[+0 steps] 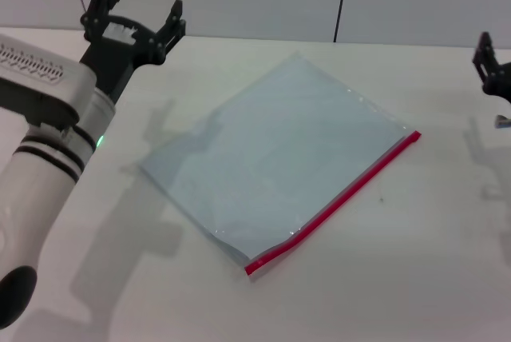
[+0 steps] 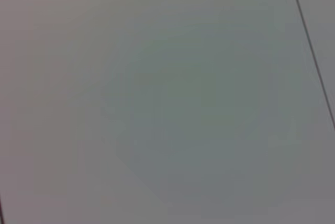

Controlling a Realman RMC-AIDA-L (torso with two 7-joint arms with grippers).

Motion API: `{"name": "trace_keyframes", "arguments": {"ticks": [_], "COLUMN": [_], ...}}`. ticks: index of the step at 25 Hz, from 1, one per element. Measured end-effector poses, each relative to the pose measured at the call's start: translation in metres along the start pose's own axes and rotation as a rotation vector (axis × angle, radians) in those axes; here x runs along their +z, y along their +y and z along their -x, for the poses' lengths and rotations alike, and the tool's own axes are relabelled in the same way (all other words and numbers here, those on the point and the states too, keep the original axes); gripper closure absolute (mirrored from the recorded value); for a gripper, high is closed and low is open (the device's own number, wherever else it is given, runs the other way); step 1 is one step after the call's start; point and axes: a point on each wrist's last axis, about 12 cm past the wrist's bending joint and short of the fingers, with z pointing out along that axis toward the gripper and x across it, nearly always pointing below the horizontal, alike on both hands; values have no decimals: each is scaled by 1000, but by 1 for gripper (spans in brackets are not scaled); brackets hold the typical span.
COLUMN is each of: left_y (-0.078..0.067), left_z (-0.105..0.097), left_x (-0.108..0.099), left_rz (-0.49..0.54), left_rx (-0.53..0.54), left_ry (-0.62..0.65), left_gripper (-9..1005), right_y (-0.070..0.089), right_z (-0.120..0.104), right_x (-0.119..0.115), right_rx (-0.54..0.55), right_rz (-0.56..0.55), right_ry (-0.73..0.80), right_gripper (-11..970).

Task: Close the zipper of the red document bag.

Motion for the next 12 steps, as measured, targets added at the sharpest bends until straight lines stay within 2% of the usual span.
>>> {"name": "trace_keyframes", "arguments": {"ticks": [6, 12], "left_y": [4, 5], "left_z": [-5, -5], "left_x": [-3, -2], "left_rz": [20, 23], "left_rx": [-4, -2], "left_ry": [10, 12], "left_gripper": [107, 107], "right_y": [-10, -11], "right_z": [-5, -6], "right_x": [1, 1], "right_rx": [-4, -2], "right_rz": [-36, -43], "right_ry": [26, 30], "right_gripper": [252, 252]}}
